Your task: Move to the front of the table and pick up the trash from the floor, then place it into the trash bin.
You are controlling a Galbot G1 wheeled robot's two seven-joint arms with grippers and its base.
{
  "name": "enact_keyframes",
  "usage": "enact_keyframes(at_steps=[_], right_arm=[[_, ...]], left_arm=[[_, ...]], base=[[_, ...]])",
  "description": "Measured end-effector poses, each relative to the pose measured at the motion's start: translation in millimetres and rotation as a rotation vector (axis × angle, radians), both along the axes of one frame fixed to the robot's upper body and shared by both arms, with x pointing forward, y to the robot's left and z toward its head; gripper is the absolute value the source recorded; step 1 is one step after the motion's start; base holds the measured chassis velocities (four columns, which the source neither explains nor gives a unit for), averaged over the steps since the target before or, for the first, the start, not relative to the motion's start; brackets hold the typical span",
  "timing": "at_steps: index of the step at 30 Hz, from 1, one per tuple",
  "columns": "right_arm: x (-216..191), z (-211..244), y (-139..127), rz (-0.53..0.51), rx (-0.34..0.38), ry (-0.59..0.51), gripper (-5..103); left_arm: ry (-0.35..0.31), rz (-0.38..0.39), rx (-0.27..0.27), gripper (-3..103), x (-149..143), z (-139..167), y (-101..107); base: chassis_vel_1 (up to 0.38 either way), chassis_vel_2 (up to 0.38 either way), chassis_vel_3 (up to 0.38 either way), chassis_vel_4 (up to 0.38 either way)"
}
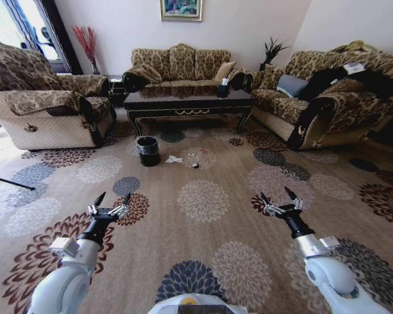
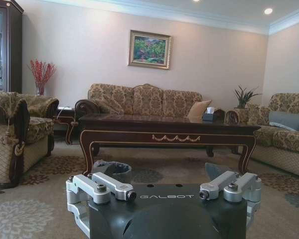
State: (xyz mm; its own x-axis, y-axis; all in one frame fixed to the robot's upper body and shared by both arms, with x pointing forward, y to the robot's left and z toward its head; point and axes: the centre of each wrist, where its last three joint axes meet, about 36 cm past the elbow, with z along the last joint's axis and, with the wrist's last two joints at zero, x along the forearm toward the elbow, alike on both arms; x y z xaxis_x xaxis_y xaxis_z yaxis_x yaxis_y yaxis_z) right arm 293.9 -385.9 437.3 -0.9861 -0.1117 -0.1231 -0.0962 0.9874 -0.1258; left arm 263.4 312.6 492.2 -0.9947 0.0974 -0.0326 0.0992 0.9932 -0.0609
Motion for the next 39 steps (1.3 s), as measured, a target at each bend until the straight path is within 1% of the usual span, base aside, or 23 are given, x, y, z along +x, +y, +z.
enact_keyframes(at_steps=[8, 15, 20, 23, 26, 39], right_arm=[[-0.8, 12.2, 5.6, -0.025, 0.003, 0.058, 100], [2.1, 11.9, -1.1, 0.009, -0.007, 0.052, 100], [1.5, 9.8, -2.7, 0.027, -0.008, 0.050, 100], [0.1, 7.1, -1.9, 0.034, -0.004, 0.052, 100], [-0.2, 6.4, -1.5, 0.037, -0.002, 0.053, 100], [-3.3, 4.5, -0.4, 0.047, 0.010, 0.039, 100]], left_arm=[[-0.003, 0.001, 0.004, 100, -1.1, 3.5, 0.9], [-0.018, -0.004, 0.003, 100, -0.9, 11.7, 2.5], [-0.048, -0.013, -0.013, 100, -2.0, 26.9, 0.9], [-0.076, -0.025, -0.042, 100, -4.6, 42.9, -0.9], [-0.081, -0.028, -0.048, 100, -5.4, 46.3, -1.1], [-0.058, -0.021, -0.041, 100, -7.0, 38.1, -3.6]], base=[[0.000, 0.000, 0.000, 0.000], [0.000, 0.000, 0.000, 0.000], [0.000, 0.000, 0.000, 0.000], [0.000, 0.000, 0.000, 0.000], [0.000, 0.000, 0.000, 0.000], [0.000, 0.000, 0.000, 0.000]])
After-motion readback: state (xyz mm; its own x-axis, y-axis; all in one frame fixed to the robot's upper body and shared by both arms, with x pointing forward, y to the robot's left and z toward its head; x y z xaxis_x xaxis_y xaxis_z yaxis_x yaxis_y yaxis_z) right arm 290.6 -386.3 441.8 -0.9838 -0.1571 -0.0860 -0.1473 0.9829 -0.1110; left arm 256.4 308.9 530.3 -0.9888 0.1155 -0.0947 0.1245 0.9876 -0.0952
